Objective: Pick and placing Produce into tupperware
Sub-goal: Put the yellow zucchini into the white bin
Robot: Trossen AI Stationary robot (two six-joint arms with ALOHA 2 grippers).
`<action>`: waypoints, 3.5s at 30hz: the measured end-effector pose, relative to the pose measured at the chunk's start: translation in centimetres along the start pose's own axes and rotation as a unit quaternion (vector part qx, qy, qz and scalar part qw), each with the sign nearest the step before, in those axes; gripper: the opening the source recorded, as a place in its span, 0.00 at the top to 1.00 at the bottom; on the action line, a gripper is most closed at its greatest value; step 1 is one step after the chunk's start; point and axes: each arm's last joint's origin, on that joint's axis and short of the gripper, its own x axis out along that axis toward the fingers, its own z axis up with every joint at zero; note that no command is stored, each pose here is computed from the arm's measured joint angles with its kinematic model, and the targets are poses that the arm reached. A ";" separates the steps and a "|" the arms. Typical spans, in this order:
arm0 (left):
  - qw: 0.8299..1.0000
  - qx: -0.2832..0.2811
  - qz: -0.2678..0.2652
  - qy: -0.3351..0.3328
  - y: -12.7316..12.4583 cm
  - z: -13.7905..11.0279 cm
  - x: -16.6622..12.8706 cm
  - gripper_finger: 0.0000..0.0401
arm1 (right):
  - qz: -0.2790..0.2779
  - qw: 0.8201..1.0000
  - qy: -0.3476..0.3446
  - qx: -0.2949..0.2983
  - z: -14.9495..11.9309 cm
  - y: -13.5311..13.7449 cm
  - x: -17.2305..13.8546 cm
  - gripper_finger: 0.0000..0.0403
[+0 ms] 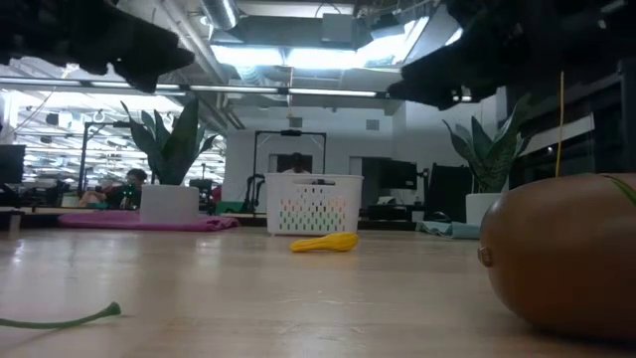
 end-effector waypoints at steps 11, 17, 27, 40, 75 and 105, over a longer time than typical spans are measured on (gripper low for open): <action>1.000 0.000 -0.015 0.001 -0.3 -1.1 -0.5 0.63 | 0.015 0.980 0.194 -0.039 3.5 1.4 6.1 0.32; 1.000 0.000 -0.016 0.001 -0.3 -1.1 -0.5 0.61 | 0.045 0.956 0.285 -0.049 5.3 1.9 7.9 0.32; 1.000 0.001 -0.016 0.003 -0.3 -1.2 -0.5 0.59 | 0.056 0.920 0.385 -0.046 7.2 2.1 8.8 0.32; 1.000 0.004 -0.016 0.012 -0.3 -1.4 -0.5 0.63 | 0.062 0.917 0.389 -0.058 4.9 2.6 10.7 0.32; 1.000 -0.004 -0.016 0.025 -0.3 -1.6 -0.5 0.63 | 0.045 0.907 0.416 -0.042 -1.9 2.7 15.6 0.32; 1.000 -0.004 -0.016 0.025 -0.3 -1.6 -0.5 0.59 | 0.055 0.895 0.442 -0.038 -3.5 2.8 16.0 0.73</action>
